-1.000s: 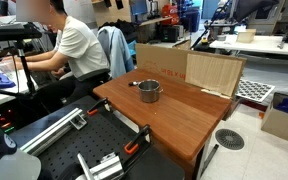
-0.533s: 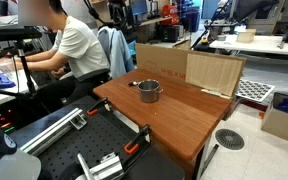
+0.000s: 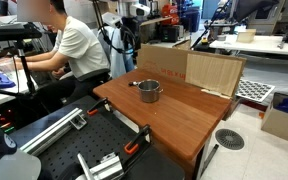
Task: Put the marker in the silver pot
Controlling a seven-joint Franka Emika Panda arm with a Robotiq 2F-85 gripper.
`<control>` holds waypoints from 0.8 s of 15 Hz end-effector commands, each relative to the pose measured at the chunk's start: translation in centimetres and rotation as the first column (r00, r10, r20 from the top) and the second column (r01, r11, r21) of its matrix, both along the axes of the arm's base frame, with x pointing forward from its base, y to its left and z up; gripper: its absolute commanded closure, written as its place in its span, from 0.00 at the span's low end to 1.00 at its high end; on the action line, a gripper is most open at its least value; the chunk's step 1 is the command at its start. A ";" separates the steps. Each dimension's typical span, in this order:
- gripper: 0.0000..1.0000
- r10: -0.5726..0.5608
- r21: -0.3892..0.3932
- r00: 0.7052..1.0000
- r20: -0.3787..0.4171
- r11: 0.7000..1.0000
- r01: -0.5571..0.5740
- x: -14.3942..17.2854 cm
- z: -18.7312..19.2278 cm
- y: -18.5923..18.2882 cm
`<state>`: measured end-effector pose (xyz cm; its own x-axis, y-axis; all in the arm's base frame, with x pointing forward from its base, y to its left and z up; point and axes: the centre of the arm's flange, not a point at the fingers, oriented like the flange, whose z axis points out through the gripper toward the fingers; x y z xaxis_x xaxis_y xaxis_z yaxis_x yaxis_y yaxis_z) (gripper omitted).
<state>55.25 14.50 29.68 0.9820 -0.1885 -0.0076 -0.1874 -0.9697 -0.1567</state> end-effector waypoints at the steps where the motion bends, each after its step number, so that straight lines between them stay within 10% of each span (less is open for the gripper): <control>1: 0.00 -0.067 0.021 0.998 -0.012 0.997 0.068 2.2 -3.1 0.4; 12: 0.00 -0.173 -0.044 0.972 -0.160 0.985 0.168 4.0 -13.0 0.5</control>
